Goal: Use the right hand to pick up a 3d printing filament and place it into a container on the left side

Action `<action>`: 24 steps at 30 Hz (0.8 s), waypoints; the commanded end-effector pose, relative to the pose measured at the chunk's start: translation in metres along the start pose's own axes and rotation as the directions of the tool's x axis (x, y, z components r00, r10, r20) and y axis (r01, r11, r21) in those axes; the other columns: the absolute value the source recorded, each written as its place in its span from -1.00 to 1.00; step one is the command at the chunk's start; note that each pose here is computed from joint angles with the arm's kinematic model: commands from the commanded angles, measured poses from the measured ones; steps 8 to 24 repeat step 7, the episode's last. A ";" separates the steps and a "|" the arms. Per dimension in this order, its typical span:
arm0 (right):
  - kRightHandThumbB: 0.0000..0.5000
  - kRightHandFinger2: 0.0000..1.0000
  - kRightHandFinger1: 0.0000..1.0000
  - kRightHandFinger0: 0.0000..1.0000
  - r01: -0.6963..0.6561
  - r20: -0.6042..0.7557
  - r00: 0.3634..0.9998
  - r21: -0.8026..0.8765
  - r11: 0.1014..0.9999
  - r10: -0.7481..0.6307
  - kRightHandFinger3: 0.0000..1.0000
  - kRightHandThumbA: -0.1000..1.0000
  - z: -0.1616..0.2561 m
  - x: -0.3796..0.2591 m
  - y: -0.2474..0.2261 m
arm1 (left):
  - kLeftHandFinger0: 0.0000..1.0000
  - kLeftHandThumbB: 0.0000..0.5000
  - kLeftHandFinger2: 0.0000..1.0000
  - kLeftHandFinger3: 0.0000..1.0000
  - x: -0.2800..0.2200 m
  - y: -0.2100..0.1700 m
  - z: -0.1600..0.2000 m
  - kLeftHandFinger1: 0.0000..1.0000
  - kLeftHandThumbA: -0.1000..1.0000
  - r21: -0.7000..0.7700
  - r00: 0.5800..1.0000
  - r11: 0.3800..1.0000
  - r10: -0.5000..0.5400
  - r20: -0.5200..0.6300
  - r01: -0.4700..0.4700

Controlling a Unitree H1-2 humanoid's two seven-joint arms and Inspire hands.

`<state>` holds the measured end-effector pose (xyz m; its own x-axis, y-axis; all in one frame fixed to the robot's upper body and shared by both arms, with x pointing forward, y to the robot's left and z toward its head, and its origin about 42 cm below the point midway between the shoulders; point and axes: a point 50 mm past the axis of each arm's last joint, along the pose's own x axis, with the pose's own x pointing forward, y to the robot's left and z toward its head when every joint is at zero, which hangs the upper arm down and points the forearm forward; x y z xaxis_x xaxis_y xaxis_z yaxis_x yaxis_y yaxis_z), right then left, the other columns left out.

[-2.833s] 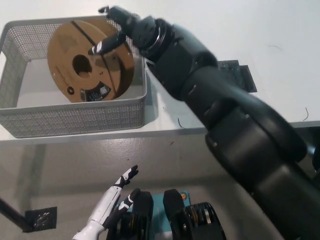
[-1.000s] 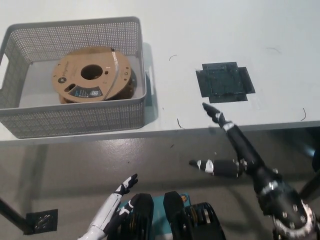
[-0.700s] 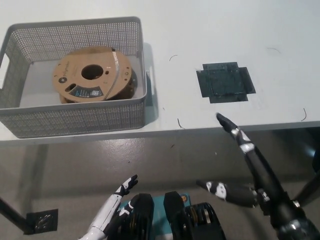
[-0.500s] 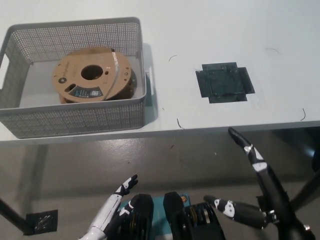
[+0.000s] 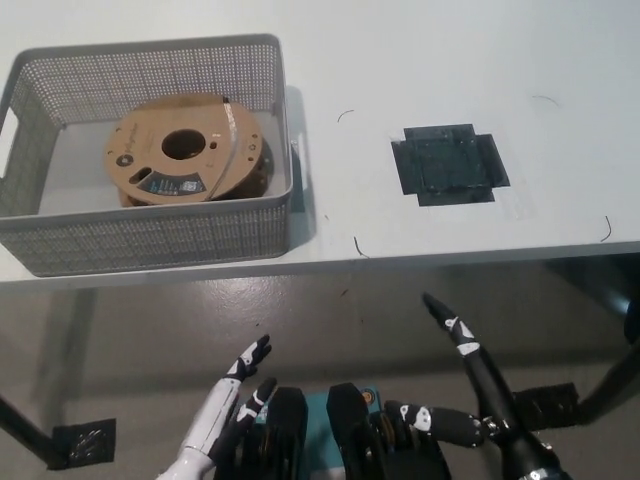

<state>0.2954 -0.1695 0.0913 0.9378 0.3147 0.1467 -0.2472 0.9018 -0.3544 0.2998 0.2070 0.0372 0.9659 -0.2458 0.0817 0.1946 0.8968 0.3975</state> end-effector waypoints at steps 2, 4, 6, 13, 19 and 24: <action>-0.51 1.00 1.00 1.00 -0.030 0.062 0.998 -0.027 0.999 0.032 1.00 1.00 -0.003 0.012 0.003 | 1.00 -0.22 1.00 1.00 0.013 0.010 0.017 1.00 1.00 -0.015 0.990 0.994 0.108 0.095 -0.107; -0.54 1.00 1.00 1.00 -0.064 0.045 0.997 -0.039 0.997 0.066 1.00 1.00 -0.008 0.015 0.006 | 1.00 -0.29 1.00 1.00 0.013 0.011 0.017 1.00 1.00 -0.021 0.987 0.992 0.124 0.097 -0.123; -0.59 1.00 1.00 1.00 -0.081 0.028 0.996 -0.042 0.996 0.082 1.00 1.00 -0.009 0.018 0.007 | 1.00 -0.32 1.00 1.00 0.014 0.012 0.018 1.00 1.00 -0.015 0.987 0.992 0.129 0.100 -0.128; -0.59 1.00 1.00 1.00 -0.081 0.028 0.996 -0.042 0.996 0.082 1.00 1.00 -0.009 0.018 0.007 | 1.00 -0.32 1.00 1.00 0.014 0.012 0.018 1.00 1.00 -0.015 0.987 0.992 0.129 0.100 -0.128; -0.59 1.00 1.00 1.00 -0.081 0.028 0.996 -0.042 0.996 0.082 1.00 1.00 -0.009 0.018 0.007 | 1.00 -0.32 1.00 1.00 0.014 0.012 0.018 1.00 1.00 -0.015 0.987 0.992 0.129 0.100 -0.128; -0.59 1.00 1.00 1.00 -0.081 0.028 0.996 -0.042 0.996 0.082 1.00 1.00 -0.009 0.018 0.007 | 1.00 -0.32 1.00 1.00 0.014 0.012 0.018 1.00 1.00 -0.015 0.987 0.992 0.129 0.100 -0.128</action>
